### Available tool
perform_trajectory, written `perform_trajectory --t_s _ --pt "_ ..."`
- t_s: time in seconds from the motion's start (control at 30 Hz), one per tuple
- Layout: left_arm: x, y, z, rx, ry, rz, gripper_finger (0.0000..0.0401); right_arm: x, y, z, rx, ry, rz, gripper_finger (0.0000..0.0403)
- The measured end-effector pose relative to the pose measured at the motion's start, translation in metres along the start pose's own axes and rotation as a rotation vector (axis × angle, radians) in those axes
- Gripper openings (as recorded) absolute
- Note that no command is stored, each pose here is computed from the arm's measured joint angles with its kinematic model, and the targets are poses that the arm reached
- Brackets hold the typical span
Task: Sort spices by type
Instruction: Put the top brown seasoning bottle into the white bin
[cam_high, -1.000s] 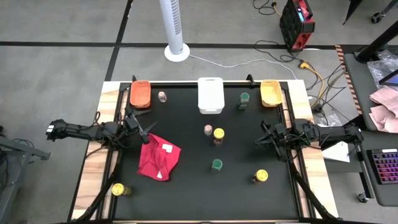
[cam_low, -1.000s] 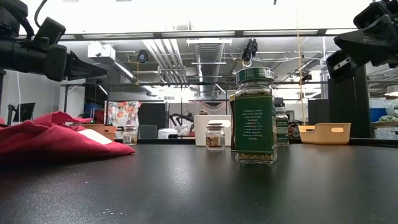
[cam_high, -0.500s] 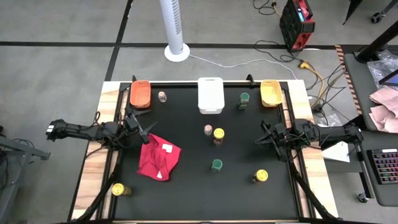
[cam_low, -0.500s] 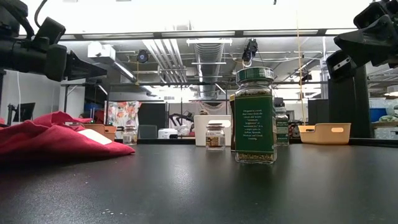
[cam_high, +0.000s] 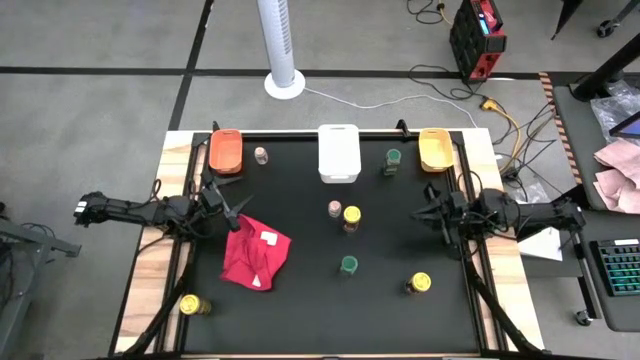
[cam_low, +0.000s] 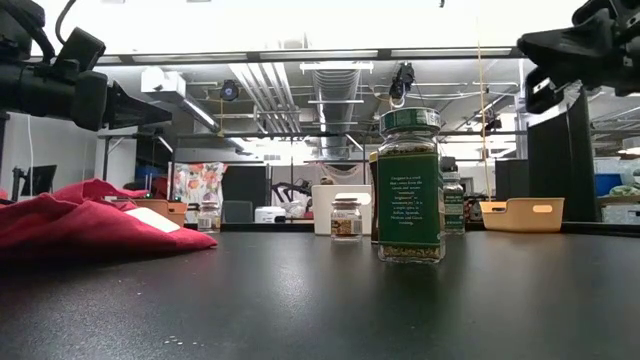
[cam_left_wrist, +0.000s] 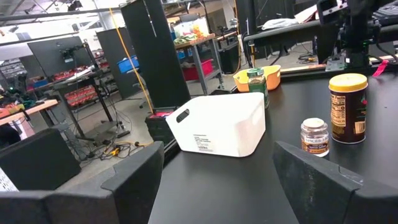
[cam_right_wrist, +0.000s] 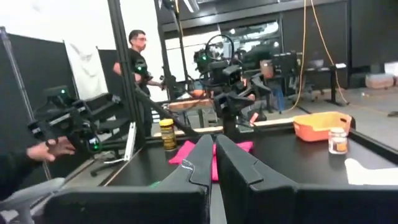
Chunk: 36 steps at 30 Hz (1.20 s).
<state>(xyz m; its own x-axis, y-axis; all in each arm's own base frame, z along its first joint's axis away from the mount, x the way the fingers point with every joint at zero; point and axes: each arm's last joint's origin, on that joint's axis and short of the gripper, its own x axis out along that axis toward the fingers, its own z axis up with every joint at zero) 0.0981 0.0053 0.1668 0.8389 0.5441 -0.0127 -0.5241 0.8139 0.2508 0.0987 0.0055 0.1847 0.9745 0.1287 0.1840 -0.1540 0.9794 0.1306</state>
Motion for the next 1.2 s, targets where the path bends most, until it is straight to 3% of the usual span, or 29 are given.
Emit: perform_trajectory --t_s 0.13,0.2,0.33,0.4,0.6,0.87,1.2 --pt "0.0 0.0 0.0 0.027 -0.002 0.0 0.0285 0.002 0.0 0.003 0.007 -0.032 0.005 0.0013" --pt "0.0 0.0 0.0 -0.02 -0.003 0.0 0.0285 0.004 0.0 0.005 0.002 -0.045 0.006 0.0013" --pt "0.0 0.0 0.007 -0.46 -0.058 -0.049 0.0285 0.006 0.0 0.005 -0.009 -0.053 0.004 0.0013" --pt "-0.001 0.002 0.013 -0.56 -0.115 -0.05 0.0285 0.007 0.0 0.006 0.006 -0.048 -0.01 0.0013" --pt "-0.003 0.002 0.025 -0.585 -0.23 -0.195 0.0285 0.013 -0.001 0.031 0.003 -0.097 -0.137 0.0013" --pt "-0.002 0.003 0.032 -0.628 -0.29 -0.202 0.0285 0.031 -0.003 0.044 -0.112 -0.173 -0.194 0.0013" --pt "-0.004 0.007 0.041 -0.748 -0.377 -0.21 0.0285 0.046 -0.005 0.039 -0.061 -0.139 -0.195 0.0013"
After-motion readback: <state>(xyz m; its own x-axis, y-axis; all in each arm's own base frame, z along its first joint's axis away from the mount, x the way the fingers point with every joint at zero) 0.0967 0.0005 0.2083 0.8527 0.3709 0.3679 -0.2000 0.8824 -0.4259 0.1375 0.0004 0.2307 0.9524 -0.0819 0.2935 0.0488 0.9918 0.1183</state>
